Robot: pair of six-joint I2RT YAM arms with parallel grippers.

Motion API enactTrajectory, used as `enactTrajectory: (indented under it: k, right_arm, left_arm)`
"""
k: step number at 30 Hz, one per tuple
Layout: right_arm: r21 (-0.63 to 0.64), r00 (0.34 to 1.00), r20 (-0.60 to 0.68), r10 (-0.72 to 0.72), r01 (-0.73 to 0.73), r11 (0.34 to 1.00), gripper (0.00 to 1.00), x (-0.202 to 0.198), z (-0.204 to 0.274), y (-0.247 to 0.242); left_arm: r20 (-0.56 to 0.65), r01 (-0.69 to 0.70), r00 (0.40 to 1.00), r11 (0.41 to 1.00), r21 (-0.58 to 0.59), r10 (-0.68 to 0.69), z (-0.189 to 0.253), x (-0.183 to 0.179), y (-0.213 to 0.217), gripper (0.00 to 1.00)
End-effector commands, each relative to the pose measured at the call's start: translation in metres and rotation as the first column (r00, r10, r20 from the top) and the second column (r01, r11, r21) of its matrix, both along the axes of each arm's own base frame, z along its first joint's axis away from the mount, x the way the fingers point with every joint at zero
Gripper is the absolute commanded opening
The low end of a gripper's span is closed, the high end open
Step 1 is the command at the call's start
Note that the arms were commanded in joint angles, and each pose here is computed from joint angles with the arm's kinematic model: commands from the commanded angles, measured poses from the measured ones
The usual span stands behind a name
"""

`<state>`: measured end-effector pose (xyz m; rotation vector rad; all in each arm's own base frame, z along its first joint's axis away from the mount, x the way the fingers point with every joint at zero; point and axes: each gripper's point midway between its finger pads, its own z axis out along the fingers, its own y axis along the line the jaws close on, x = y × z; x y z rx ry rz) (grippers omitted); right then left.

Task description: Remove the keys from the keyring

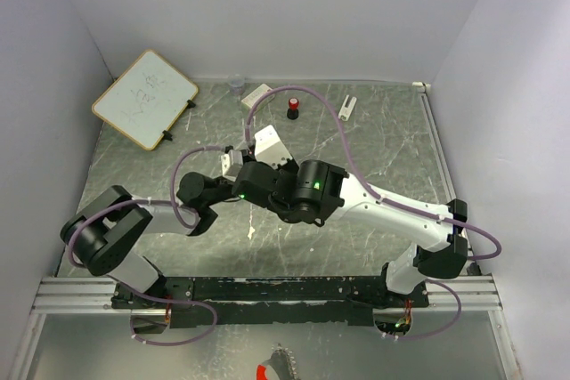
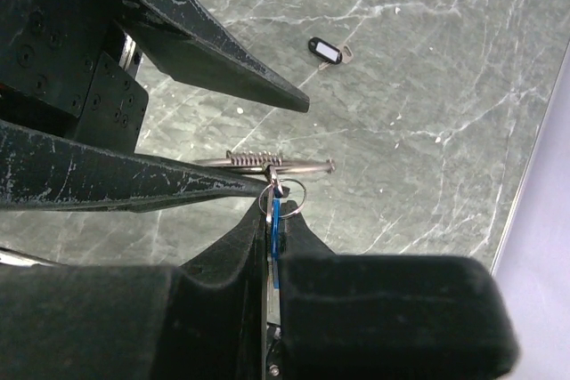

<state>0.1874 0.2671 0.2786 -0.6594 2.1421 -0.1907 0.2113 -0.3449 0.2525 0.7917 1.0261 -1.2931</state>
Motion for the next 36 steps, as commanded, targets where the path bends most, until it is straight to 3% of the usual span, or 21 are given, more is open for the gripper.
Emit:
enactTrajectory:
  k: [1, 11, 18, 22, 30, 36]
  right_arm:
    - [0.046, 1.0, 0.017, -0.005, 0.004, 0.999, 0.0, -0.001, 0.008, 0.0]
    - [0.067, 1.0, 0.014, 0.007, -0.007, 0.998, 0.0, -0.001, 0.007, 0.007]
    - [0.062, 1.0, 0.012, 0.008, -0.009, 0.998, 0.0, -0.002, 0.004, 0.008]
    - [0.072, 1.0, 0.007, 0.013, -0.013, 0.997, 0.0, -0.002, 0.003, 0.01]
    - [0.069, 1.0, 0.005, 0.019, -0.02, 0.997, 0.0, -0.002, 0.002, 0.013]
    - [0.071, 1.0, 0.022, 0.005, -0.006, 0.997, 0.0, 0.0, 0.006, 0.01]
  left_arm:
    - [0.205, -0.035, 0.975, 0.973, -0.229, 0.084, 0.064, -0.015, 0.022, 0.55]
    - [0.198, -0.13, 0.962, 0.955, -0.268, 0.187, 0.068, -0.011, 0.028, 0.52]
    - [0.183, -0.207, 0.945, 0.929, -0.308, 0.272, 0.075, -0.01, 0.039, 0.41]
    - [0.192, -0.233, 0.933, 0.916, -0.326, 0.306, 0.08, -0.013, 0.044, 0.41]
    - [0.215, -0.194, 0.938, 0.926, -0.324, 0.272, 0.083, -0.021, 0.038, 0.42]
    - [0.219, -0.19, 0.941, 0.937, -0.294, 0.259, 0.074, -0.022, 0.035, 0.33]
